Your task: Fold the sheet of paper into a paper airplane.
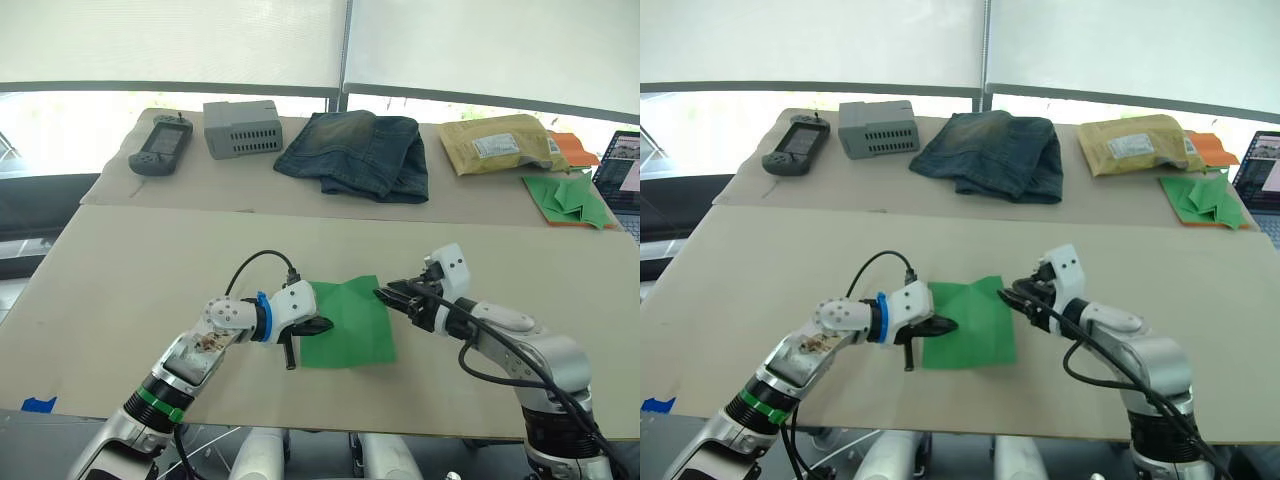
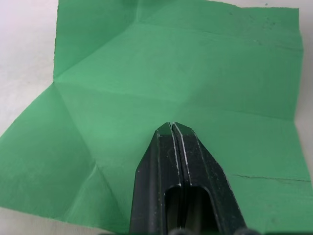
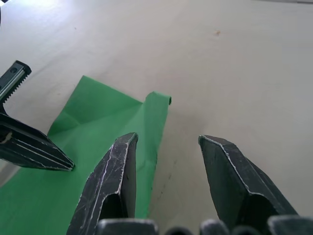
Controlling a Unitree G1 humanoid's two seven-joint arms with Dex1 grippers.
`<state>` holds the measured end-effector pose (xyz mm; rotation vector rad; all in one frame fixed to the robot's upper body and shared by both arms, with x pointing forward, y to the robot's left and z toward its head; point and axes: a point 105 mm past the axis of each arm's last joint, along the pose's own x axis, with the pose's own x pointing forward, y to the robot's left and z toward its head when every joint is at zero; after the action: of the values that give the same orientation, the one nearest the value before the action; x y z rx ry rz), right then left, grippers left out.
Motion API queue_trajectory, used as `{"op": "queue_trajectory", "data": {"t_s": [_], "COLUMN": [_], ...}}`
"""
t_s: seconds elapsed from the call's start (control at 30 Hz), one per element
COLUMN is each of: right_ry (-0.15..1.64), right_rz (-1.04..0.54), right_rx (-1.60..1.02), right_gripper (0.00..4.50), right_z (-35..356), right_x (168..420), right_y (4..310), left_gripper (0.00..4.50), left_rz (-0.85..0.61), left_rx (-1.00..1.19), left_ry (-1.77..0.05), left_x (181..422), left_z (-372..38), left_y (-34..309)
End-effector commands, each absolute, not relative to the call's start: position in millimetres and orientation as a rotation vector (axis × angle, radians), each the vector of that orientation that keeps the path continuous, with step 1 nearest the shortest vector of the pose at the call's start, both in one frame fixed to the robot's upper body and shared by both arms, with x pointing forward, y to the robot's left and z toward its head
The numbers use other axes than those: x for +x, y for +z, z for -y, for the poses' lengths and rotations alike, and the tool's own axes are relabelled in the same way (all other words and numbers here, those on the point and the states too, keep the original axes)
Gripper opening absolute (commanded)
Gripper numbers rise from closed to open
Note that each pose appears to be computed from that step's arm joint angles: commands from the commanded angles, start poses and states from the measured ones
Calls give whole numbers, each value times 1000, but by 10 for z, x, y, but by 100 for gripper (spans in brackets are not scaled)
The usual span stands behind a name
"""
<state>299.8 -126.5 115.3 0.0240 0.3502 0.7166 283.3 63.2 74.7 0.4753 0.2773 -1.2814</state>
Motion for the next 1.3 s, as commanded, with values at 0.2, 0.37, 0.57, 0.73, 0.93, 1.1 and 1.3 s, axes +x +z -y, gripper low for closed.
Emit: {"op": "queue_trajectory", "data": {"t_s": [0.2,0.37,0.57,0.73,0.93,1.1,1.3], "right_ry": [809,851,917,975,1018,1019,990], "right_rz": [-249,-192,-168,-36,28,12,-1], "right_rx": [-57,-188,-423,-694,-914,-931,-934], "right_gripper": [3,3,3,3,3,3,3], "right_z": [1018,956,930,891,928,942,959], "right_x": [2935,2885,2812,2771,2716,2723,2753], "right_y": [1266,1274,1125,1055,851,751,719], "left_gripper": [0,0,0,0,0,0,0], "left_rz": [-293,-302,-300,-299,-278,-238,-246], "left_rx": [483,457,449,441,275,104,169], "left_ry": [-1274,-1262,-1258,-1249,-1202,-1185,-1206], "left_x": [2897,2928,2963,2995,3108,3229,3297], "left_z": [-710,-724,-729,-746,-690,-520,-302], "left_y": [752,754,782,805,990,1273,1281]}}
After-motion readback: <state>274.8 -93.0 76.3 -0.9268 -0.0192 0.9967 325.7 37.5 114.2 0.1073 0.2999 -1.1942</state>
